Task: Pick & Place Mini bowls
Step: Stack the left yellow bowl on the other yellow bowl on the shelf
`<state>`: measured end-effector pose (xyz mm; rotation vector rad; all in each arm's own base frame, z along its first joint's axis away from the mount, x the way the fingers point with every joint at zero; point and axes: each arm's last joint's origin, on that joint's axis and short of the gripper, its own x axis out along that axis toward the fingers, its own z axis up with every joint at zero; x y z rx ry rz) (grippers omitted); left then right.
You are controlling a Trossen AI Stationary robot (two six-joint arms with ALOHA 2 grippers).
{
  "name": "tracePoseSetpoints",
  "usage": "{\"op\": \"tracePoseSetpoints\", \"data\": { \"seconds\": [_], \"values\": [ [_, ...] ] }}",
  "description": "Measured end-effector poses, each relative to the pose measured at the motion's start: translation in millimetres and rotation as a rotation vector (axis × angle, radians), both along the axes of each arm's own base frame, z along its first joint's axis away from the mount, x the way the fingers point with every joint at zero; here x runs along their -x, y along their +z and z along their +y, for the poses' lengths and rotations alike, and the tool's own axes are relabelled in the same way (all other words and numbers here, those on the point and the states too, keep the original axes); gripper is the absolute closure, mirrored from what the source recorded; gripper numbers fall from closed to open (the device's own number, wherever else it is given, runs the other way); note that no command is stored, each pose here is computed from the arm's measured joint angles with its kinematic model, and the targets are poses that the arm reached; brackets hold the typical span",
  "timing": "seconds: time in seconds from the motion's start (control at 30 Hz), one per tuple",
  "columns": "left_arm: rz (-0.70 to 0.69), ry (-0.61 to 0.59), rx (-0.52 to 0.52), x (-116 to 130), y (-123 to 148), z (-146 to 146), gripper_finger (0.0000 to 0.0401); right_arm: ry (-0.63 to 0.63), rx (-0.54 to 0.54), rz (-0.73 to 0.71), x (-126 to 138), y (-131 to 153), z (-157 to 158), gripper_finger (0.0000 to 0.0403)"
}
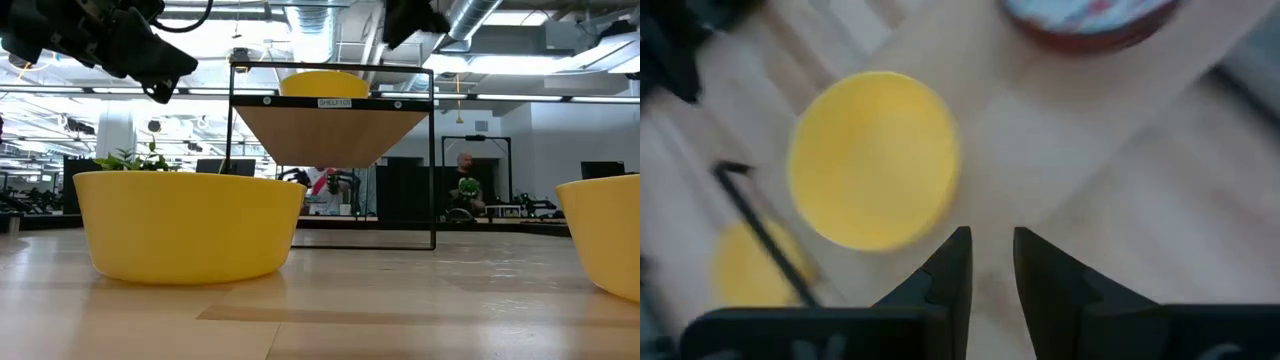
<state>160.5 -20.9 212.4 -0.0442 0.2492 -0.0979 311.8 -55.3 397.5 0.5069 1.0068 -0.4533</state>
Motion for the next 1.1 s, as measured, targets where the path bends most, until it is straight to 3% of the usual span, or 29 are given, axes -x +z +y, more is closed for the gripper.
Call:
{"op": "tracePoseSetpoints", "data": {
  "seconds": [0.13,0.27,0.43,0.67,0.87,1.1],
  "values": [
    [-0.004,0.0,0.001,0,0,0,0.039,0.026,0.216,-0.021,31,22,14,0.0338],
    [-0.02,0.0,0.003,0,2,0,0.039,0.02,0.304,-0.1,54,29,25,0.0338],
    [-0.058,0.0,0.008,-1,6,0,0.039,0.044,0.305,-0.228,74,12,37,0.0338],
    [-0.071,-0.008,0.017,-1,7,0,0.039,-0.009,0.233,-0.366,95,-39,48,0.0338],
    [-0.067,-0.204,0.095,0,15,-12,0.039,-0.05,0.174,-0.473,110,-74,54,0.0338],
    [-0.048,-0.37,0.114,4,56,-41,0.039,-0.081,0.147,-0.599,125,-91,53,0.0338]
  ]
}}
